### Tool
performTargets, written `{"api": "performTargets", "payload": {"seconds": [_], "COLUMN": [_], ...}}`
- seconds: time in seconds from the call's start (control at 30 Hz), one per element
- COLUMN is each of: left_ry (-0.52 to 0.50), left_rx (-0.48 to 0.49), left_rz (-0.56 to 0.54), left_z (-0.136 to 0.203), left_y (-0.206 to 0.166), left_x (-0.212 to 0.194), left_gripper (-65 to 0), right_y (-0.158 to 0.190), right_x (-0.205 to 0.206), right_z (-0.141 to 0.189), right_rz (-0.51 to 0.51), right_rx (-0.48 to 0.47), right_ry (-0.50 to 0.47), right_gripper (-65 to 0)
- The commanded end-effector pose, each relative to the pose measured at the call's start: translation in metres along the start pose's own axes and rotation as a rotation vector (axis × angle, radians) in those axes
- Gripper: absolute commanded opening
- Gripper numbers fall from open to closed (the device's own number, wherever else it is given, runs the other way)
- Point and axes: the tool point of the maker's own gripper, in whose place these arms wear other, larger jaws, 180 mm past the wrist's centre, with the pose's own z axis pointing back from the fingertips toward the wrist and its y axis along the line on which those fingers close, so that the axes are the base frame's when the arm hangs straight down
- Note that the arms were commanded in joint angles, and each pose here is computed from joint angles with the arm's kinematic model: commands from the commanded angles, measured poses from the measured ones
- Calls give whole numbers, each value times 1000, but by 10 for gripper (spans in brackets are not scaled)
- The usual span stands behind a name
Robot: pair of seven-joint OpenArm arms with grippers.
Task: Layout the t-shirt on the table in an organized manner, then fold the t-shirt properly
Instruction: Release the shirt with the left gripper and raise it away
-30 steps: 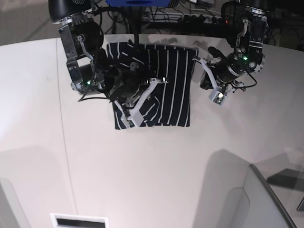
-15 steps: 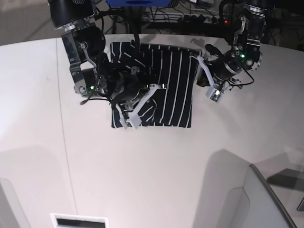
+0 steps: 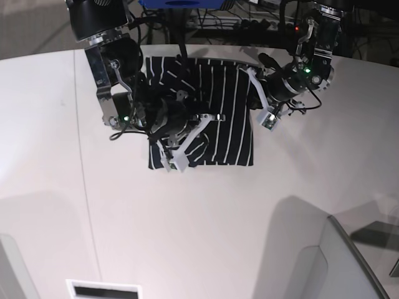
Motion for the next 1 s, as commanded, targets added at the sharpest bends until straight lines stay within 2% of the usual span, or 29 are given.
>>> {"api": "performTargets", "payload": {"seconds": [0.0,0.3,0.47,0.77,0.87,0.97], "left_ry": [-35,-38,-38,-42,-42,-43], "left_rx": [2,11,11,14,14,16], "left_rz": [-4,2,2,-5,-5,-6], "left_z": [2,3,3,5,5,5], "left_y": [2,6,6,7,7,8], "left_x": [10,11,11,13,13,13], "left_gripper": [-650,-650,-650,-650,-650,-650], "right_y": [13,16,41,41,34,24], "right_x": [16,16,5,9,4,10], "right_z": [1,1,-5,-5,-10,-13], "right_rz": [8,10,31,37,12,-63], "right_rx": [36,45,118,116,97,49], "right_ry": [-44,-41,-7,-13,7,-32], "right_gripper": [-644,-644,-644,-644,-644,-644]}}
